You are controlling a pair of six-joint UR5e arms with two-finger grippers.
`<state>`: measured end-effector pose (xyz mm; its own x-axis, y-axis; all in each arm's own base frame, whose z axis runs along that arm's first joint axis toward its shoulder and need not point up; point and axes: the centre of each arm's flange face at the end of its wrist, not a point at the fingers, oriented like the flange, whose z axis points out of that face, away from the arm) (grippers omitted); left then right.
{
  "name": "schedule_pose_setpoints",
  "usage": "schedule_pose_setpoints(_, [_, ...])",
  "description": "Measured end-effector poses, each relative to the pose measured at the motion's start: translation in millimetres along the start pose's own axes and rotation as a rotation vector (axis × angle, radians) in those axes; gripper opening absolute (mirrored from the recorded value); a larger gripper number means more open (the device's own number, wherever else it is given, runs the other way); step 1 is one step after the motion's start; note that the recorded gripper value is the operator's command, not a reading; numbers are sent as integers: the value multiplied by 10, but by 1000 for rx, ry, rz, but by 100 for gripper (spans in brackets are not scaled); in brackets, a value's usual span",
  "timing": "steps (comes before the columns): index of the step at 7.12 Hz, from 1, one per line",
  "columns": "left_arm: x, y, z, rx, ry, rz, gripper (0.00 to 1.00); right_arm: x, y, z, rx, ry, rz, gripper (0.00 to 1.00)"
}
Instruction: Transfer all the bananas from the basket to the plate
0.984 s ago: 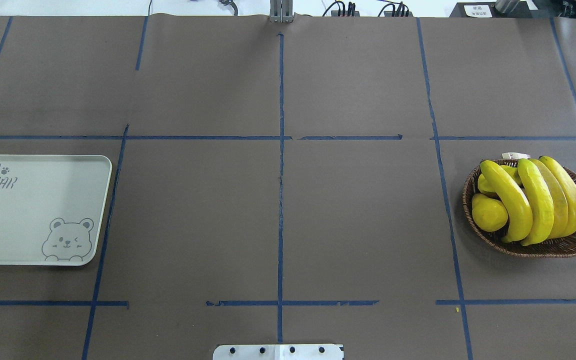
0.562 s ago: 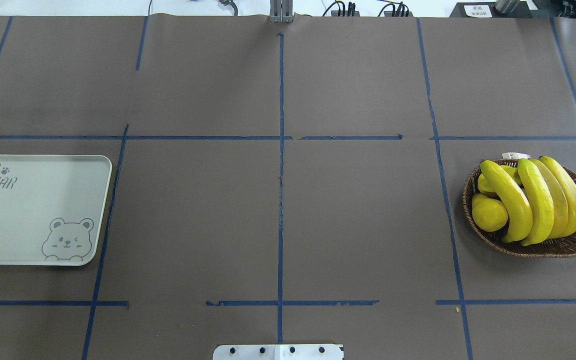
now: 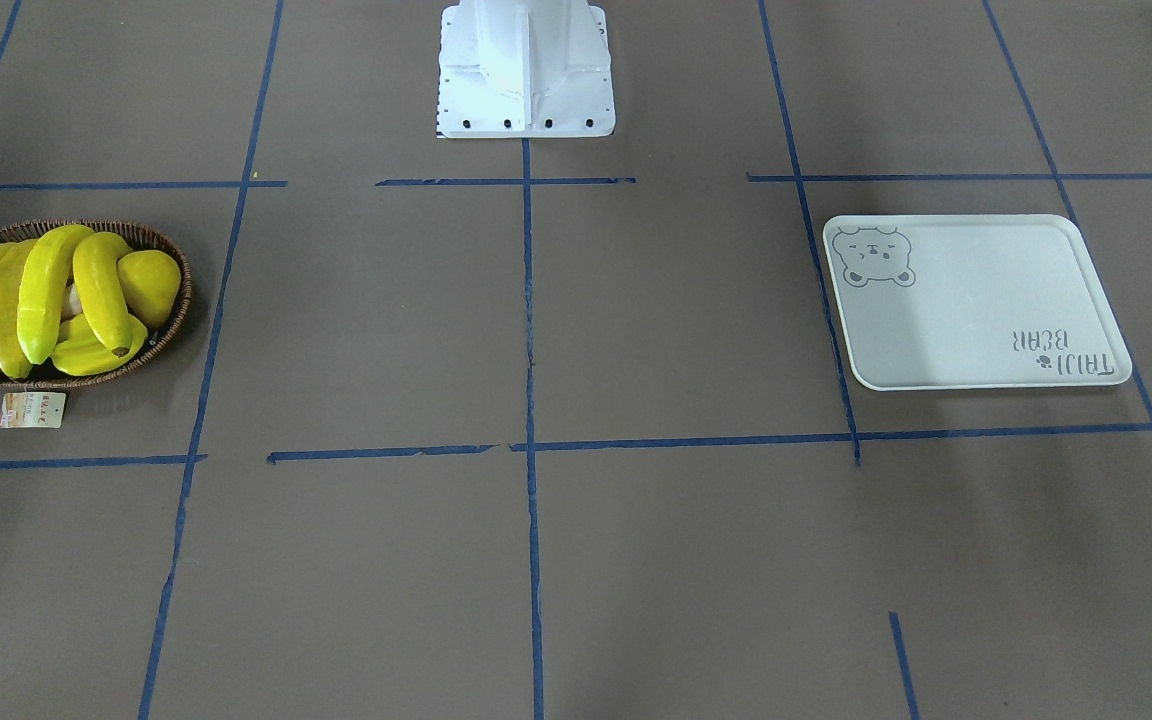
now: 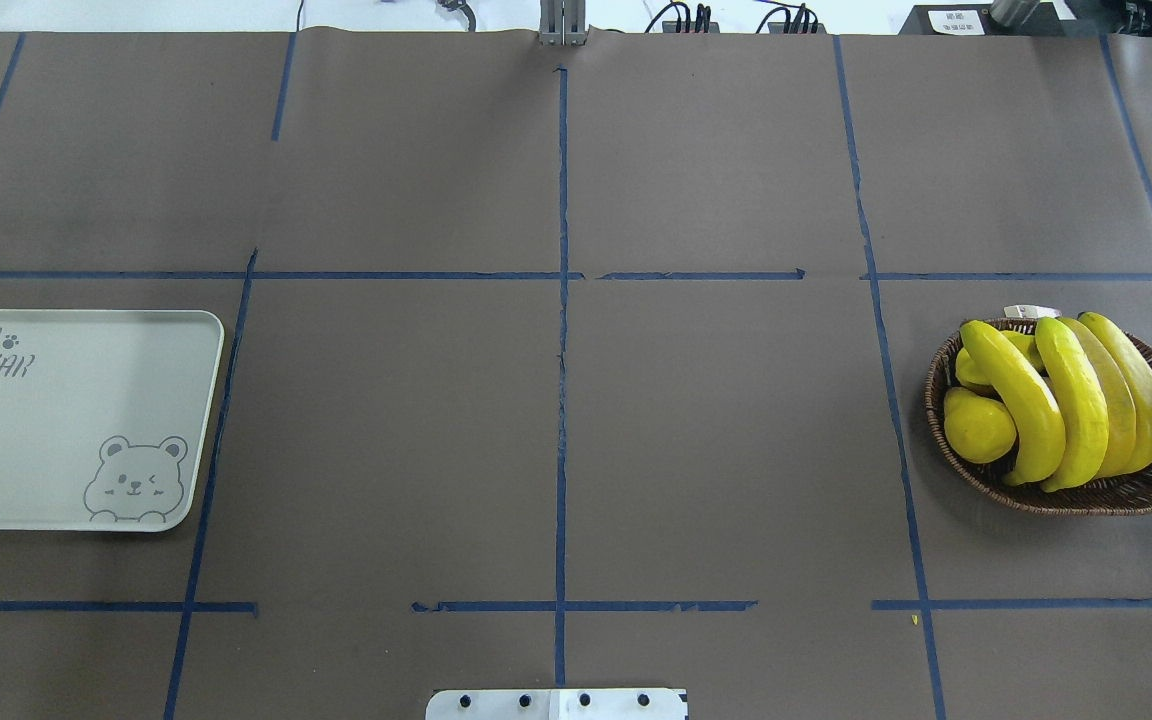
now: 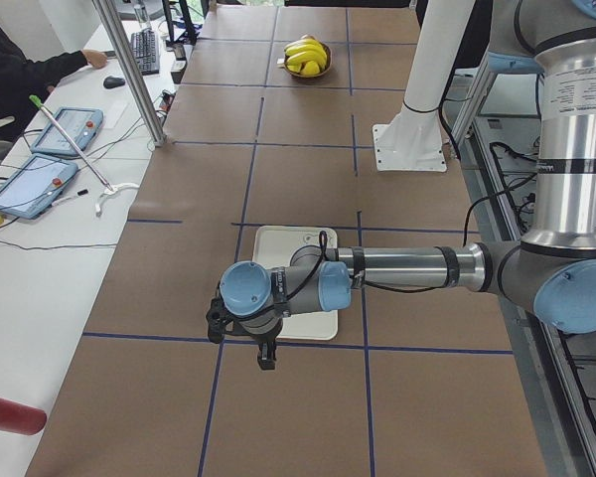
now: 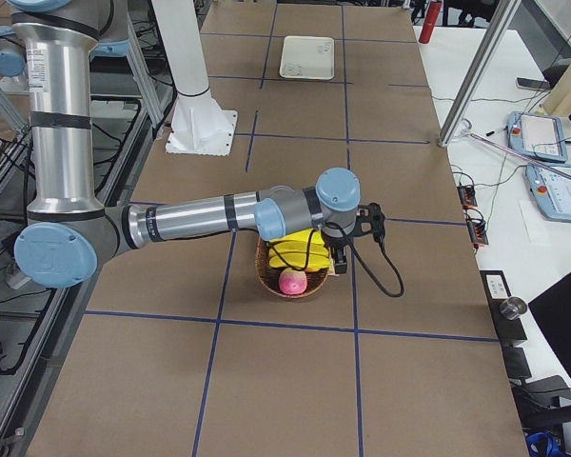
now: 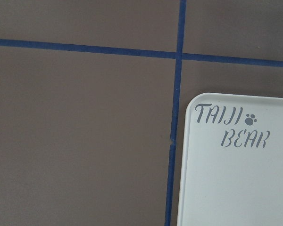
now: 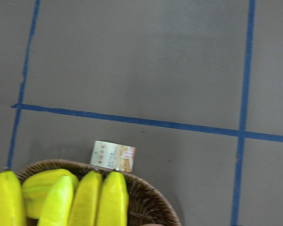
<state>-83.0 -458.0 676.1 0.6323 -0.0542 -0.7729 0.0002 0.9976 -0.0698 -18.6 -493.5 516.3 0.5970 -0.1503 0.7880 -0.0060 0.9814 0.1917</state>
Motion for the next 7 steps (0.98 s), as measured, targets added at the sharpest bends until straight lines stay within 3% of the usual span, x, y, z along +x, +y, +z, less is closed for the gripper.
schedule_pose_setpoints(2, [-19,3,12,0,1,0,100,-647,29,112,-6,-41,-2,100])
schedule_pose_setpoints(4, [4,-8,-6,9,2,10,100,-1171,125,441,15,-65,82,100])
schedule_pose_setpoints(7, [45,-36,-43,31,0,34,100,-1526,310,795,19,-84,108,100])
